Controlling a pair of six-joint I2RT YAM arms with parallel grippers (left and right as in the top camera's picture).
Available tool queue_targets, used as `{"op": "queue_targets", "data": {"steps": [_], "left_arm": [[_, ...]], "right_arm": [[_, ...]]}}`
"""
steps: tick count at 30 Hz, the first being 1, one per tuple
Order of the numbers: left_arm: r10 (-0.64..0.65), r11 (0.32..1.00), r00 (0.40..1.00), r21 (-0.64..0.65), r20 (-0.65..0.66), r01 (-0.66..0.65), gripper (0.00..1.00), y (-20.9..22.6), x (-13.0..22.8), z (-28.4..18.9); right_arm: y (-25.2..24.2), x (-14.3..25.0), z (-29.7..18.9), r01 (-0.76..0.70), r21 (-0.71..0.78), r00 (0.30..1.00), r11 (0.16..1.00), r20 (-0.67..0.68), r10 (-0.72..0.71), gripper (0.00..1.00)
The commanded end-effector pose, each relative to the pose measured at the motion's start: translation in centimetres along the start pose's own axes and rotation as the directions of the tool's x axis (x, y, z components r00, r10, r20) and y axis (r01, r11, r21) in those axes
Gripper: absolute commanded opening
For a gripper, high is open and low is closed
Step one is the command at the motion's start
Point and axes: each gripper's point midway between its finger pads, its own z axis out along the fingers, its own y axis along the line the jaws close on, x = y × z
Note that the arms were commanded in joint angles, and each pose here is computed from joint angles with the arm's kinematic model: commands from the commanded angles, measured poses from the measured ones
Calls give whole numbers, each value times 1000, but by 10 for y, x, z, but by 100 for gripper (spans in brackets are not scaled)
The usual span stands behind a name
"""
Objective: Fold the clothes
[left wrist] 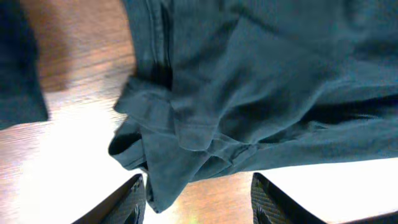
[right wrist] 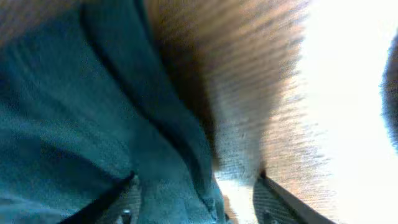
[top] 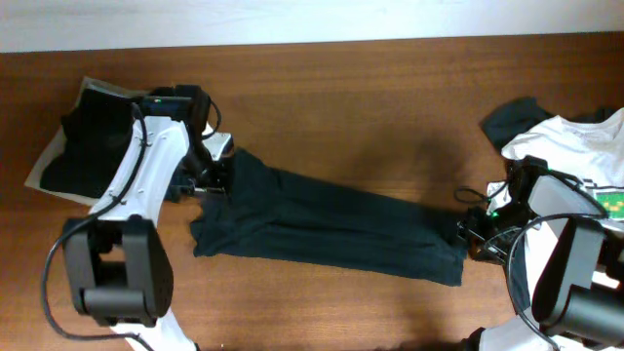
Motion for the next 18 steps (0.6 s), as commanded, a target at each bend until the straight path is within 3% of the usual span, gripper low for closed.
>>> {"op": "queue_targets", "data": {"steps": [1,2,8,12,13,14,18], "left_arm": [[13,1000,989,-2,148,-13,57,-3,-7,-43],[16,1000,985,-5,172,-15,58,-4,-9,-49],[21,1000,977,-18,211,-18,59,-3,-10,-59],[22,1000,976,-18,215,-18,60,-3,-11,-59],[22,1000,976,-18,215,-18,59,-3,-11,-59],[22,1000,976,-18,215,-18,59,-3,-11,-59],[22,1000,976,-18,215,-18,60,-3,-11,-59]], "right_arm": [[2,27,32,50,-67,991,996,-121,-58,19],[3,24,28,66,-69,991,995,-111,-74,4],[24,3,-42,113,-71,993,991,33,-111,4],[25,2,-45,117,-68,993,991,43,-114,4],[22,2,-44,115,-57,993,992,40,-113,46],[19,2,-41,114,-41,993,993,39,-112,79],[14,5,-17,79,-56,996,995,39,-77,83]]}}
